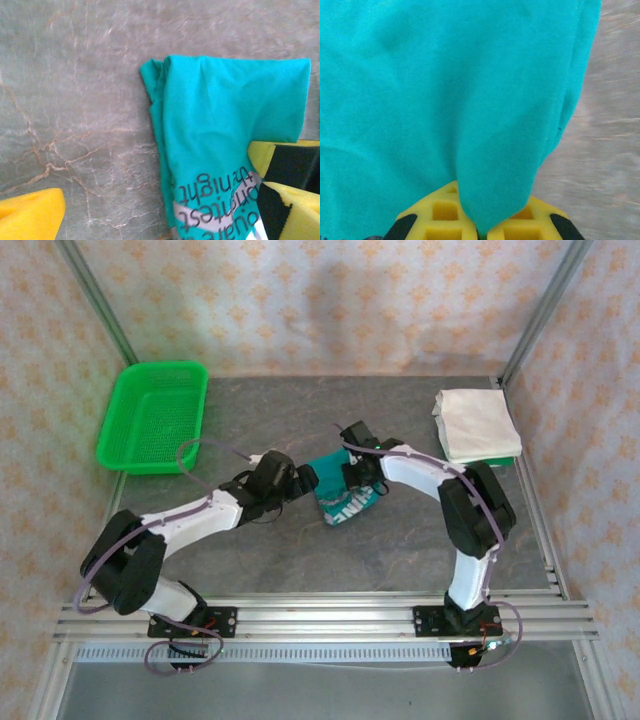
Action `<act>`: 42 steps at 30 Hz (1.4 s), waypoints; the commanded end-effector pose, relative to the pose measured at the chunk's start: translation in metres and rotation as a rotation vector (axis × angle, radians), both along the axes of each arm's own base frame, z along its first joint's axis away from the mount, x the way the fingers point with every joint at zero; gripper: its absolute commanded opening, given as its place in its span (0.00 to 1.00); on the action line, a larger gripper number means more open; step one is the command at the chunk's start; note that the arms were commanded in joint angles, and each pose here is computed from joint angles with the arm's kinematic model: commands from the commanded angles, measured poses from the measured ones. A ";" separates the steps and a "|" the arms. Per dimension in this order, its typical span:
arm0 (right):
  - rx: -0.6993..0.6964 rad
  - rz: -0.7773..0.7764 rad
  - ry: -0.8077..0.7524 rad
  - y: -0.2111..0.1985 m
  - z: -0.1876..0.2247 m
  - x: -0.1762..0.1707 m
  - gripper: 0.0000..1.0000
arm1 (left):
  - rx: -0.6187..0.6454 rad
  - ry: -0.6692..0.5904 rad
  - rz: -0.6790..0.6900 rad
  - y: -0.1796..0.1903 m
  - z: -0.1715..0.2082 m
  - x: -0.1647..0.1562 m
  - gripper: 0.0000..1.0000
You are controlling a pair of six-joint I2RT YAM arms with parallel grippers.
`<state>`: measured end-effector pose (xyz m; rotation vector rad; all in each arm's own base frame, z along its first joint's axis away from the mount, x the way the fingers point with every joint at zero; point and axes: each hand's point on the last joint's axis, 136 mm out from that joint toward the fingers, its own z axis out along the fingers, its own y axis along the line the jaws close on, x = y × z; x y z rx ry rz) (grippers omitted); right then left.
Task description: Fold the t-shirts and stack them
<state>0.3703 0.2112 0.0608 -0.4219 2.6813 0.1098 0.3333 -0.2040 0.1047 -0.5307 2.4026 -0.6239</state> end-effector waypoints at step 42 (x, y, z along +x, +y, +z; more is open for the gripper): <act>-0.191 -0.189 -0.239 -0.271 0.171 0.139 0.00 | 0.254 -0.601 -0.675 -0.127 0.082 0.003 1.00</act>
